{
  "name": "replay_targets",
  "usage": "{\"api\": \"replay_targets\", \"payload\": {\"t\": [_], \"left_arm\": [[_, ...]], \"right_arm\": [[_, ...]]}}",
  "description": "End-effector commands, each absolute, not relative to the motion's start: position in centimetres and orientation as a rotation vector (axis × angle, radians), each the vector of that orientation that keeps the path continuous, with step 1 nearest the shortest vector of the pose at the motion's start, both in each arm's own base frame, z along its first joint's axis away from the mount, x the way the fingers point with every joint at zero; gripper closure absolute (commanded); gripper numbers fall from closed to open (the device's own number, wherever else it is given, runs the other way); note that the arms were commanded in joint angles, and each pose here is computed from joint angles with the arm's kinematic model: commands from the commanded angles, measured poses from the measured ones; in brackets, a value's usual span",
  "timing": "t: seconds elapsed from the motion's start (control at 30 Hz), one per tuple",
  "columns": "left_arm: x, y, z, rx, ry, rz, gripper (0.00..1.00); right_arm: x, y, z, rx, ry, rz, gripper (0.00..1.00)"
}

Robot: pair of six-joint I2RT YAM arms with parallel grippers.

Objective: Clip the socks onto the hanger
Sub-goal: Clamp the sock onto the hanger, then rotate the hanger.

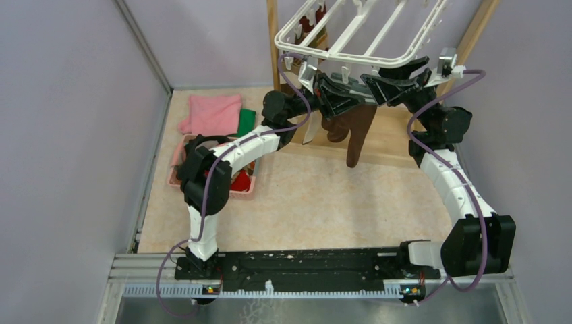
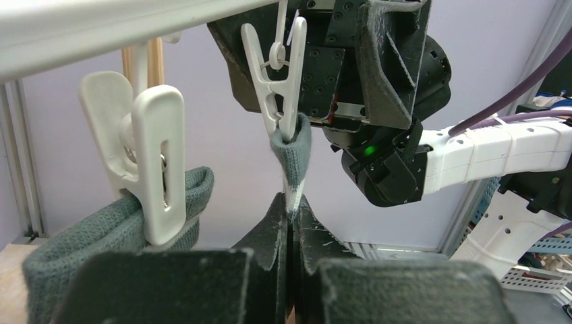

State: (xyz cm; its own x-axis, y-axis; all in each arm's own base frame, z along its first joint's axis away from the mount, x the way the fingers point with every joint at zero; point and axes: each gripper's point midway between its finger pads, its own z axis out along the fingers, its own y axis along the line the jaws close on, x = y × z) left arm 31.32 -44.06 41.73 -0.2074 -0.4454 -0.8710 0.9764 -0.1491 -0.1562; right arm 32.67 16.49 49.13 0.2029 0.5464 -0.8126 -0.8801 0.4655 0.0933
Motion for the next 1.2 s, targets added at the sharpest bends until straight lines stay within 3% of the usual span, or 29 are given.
{"api": "replay_targets", "payload": {"t": [0.0, 0.17, 0.23, 0.3, 0.47, 0.57, 0.9, 1.17], "left_arm": [[30.5, -43.2, 44.7, 0.823, 0.817, -1.596, 0.98], [30.6, -43.3, 44.7, 0.825, 0.817, -1.592, 0.99], [30.7, -43.3, 44.4, 0.824, 0.828, -1.593, 0.97], [30.8, -43.4, 44.0, 0.817, 0.839, -1.595, 0.90], [30.6, -43.1, 43.5, 0.813, 0.852, -1.588, 0.68], [30.4, -42.8, 43.5, 0.805, 0.855, -1.573, 0.59], [29.3, -41.1, 42.5, 0.800, 0.894, -1.481, 0.50], [25.5, -37.2, 40.1, 0.888, 0.902, -1.296, 0.23]], "right_arm": [[31.2, 16.0, 50.9, -0.454, 0.849, 1.004, 0.41], [31.5, 15.9, 51.0, -0.443, 0.850, 0.996, 0.41], [31.5, 15.6, 50.9, -0.429, 0.856, 0.987, 0.31], [31.6, 15.2, 50.8, -0.411, 0.861, 0.964, 0.23], [31.1, 14.3, 50.2, -0.390, 0.882, 0.905, 0.17], [30.5, 13.8, 49.5, -0.377, 0.894, 0.884, 0.16], [28.9, 12.7, 47.3, -0.335, 0.945, 0.825, 0.15], [26.8, 10.7, 42.9, -0.235, 0.990, 0.704, 0.14]]}}
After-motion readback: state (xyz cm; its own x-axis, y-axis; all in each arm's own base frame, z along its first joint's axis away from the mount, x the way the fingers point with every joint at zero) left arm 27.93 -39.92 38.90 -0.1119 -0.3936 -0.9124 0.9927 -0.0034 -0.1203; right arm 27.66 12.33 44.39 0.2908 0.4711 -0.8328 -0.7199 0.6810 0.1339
